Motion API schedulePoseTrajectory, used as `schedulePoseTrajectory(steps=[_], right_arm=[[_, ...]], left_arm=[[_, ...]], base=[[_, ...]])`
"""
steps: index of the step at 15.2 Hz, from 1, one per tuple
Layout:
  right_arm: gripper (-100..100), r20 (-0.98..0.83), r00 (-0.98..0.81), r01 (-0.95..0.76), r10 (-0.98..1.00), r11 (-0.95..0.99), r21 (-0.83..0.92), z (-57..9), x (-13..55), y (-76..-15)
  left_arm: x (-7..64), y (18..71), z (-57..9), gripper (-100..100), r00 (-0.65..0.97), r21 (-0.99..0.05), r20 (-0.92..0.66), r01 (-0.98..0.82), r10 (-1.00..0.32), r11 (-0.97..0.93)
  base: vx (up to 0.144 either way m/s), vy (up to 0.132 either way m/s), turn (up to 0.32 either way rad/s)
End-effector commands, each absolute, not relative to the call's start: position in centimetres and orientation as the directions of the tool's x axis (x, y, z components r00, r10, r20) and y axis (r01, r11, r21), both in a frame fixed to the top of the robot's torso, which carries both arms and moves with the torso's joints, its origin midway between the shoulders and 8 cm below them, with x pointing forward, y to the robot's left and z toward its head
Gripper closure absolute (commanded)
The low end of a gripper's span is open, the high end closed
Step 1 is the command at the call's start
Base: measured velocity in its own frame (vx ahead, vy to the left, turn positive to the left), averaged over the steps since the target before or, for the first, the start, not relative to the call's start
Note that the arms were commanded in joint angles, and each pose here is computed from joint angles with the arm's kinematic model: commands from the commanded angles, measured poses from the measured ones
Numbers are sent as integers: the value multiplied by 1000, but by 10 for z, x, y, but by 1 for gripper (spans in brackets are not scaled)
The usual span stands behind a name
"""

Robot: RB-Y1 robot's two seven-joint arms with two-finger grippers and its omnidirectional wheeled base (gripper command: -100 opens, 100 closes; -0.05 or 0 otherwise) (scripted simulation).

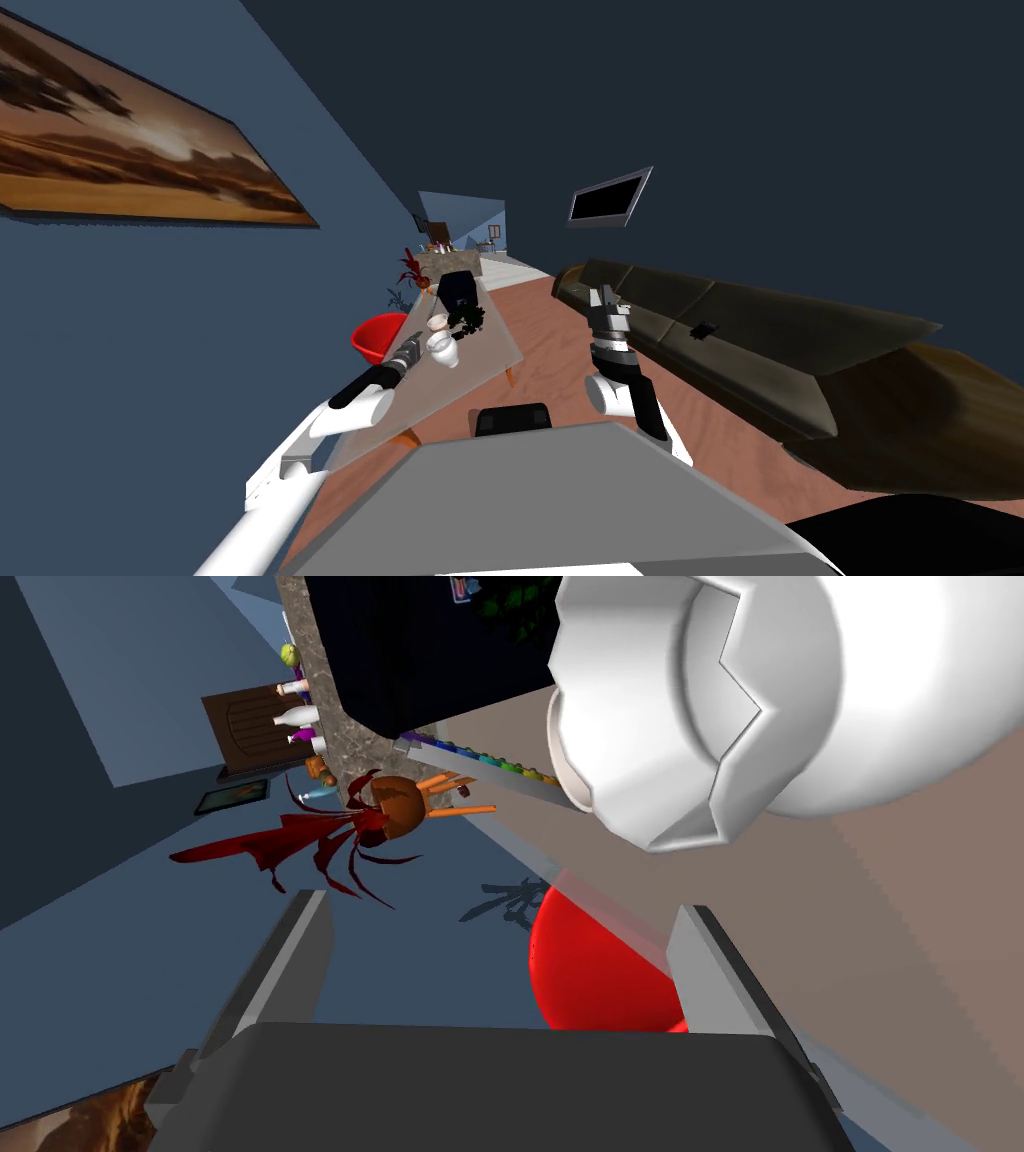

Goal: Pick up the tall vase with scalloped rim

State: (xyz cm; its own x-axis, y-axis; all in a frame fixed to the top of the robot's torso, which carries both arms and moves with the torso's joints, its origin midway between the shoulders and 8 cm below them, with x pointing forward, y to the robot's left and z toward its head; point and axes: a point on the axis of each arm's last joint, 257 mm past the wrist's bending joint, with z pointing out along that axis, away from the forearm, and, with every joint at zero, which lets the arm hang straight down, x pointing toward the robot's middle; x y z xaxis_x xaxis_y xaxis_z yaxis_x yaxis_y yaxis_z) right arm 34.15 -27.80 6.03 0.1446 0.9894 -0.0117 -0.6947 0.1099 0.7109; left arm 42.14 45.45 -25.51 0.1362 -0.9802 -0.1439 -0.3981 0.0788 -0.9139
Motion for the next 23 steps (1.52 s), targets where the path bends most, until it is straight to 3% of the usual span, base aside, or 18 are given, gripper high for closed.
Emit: schedulePoseTrajectory(steps=[1,23], right_arm=[[0,-12,145,-695,989,110,711,60,342,-278],[0,-12,145,-695,989,110,711,60,342,-278]], left_arm=[[418,464,-265,-100,149,-894,-140,-444,-979,60],[356,542,-329,-100,304,-641,-128,-752,-944,-155]], base=[[-6,-20,-169],[-1,-15,-108]])
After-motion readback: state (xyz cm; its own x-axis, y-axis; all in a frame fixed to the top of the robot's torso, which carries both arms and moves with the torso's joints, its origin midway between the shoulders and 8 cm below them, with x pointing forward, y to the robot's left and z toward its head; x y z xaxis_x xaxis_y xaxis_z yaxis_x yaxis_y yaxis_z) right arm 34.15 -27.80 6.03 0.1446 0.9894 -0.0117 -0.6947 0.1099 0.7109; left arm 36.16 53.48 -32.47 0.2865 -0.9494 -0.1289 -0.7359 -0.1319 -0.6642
